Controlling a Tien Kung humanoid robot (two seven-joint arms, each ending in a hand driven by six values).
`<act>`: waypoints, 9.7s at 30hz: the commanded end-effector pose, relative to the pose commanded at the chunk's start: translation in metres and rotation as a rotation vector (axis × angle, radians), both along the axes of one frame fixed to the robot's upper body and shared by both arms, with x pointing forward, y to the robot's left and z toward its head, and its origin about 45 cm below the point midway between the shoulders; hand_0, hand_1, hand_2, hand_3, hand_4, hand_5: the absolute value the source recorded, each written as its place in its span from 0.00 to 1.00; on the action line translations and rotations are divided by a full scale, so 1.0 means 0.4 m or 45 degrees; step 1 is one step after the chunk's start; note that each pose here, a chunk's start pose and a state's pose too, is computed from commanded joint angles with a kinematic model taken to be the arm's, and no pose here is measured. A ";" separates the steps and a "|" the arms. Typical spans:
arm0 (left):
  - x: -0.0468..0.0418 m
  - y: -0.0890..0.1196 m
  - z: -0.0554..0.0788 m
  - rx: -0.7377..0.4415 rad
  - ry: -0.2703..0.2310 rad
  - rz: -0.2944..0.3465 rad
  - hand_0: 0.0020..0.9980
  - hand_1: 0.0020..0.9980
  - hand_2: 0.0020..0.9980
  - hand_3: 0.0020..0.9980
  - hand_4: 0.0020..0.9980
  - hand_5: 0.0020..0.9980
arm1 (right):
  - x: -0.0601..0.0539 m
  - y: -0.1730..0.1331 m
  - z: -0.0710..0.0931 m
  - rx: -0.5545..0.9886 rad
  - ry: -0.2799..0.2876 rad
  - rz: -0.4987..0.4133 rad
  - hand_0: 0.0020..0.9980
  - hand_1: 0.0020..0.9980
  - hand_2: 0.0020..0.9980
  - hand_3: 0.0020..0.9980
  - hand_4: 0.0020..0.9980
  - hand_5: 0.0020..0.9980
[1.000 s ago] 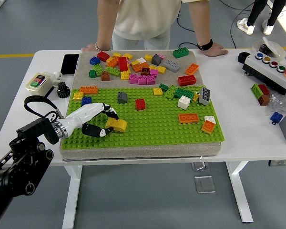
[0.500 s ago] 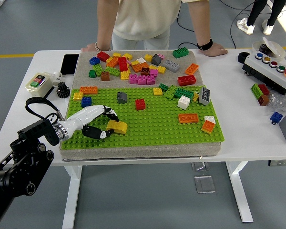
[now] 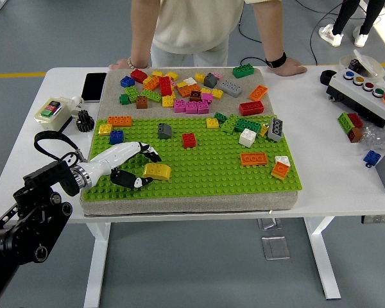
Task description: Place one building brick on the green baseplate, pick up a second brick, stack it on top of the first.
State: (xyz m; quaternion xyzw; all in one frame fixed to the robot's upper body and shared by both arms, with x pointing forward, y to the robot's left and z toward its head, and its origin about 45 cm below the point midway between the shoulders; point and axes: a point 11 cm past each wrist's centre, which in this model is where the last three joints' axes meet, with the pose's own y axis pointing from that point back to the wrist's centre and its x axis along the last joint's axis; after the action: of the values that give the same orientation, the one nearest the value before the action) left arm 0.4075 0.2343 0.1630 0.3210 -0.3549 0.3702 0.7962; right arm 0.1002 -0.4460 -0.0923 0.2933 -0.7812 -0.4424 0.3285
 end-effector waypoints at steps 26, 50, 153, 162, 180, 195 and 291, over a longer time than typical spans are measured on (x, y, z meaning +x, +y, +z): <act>0.027 -0.030 0.012 -0.020 -0.071 0.013 0.83 0.79 0.79 0.82 1.00 0.17 | 0.004 0.001 0.000 0.004 -0.005 -0.001 0.73 0.64 0.69 0.62 0.92 0.48; 0.036 -0.045 -0.006 -0.046 -0.119 0.046 0.84 0.79 0.79 0.82 1.00 0.19 | 0.005 0.004 0.000 0.011 -0.003 -0.003 0.73 0.64 0.69 0.62 0.92 0.48; 0.087 -0.094 0.037 0.003 -0.178 0.027 0.88 0.80 0.78 0.79 1.00 0.23 | 0.006 0.006 -0.001 0.008 0.004 0.014 0.73 0.64 0.69 0.62 0.92 0.48; 0.088 -0.090 0.027 0.014 -0.167 0.034 0.88 0.80 0.78 0.79 1.00 0.23 | 0.007 0.006 -0.001 0.011 0.002 0.011 0.73 0.64 0.69 0.62 0.92 0.48; 0.086 -0.081 0.015 0.016 -0.163 0.048 0.88 0.80 0.78 0.79 1.00 0.26 | 0.007 0.004 0.000 0.011 -0.003 0.004 0.73 0.64 0.69 0.62 0.92 0.48; 0.084 -0.072 0.006 0.018 -0.154 0.060 0.88 0.80 0.78 0.79 1.00 0.25 | 0.004 0.005 -0.001 0.009 -0.001 0.001 0.73 0.64 0.69 0.62 0.92 0.48; -0.025 0.032 -0.002 0.114 -0.023 -0.051 1.00 0.89 0.85 0.62 1.00 0.77 | 0.001 0.001 0.000 0.023 0.000 -0.017 0.73 0.64 0.69 0.62 0.92 0.47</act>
State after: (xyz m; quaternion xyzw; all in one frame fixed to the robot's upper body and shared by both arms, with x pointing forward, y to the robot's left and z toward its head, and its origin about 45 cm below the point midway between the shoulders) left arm 0.3974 0.2470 0.1623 0.3456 -0.3847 0.3410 0.7850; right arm 0.1007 -0.4457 -0.0924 0.2911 -0.7792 -0.4515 0.3229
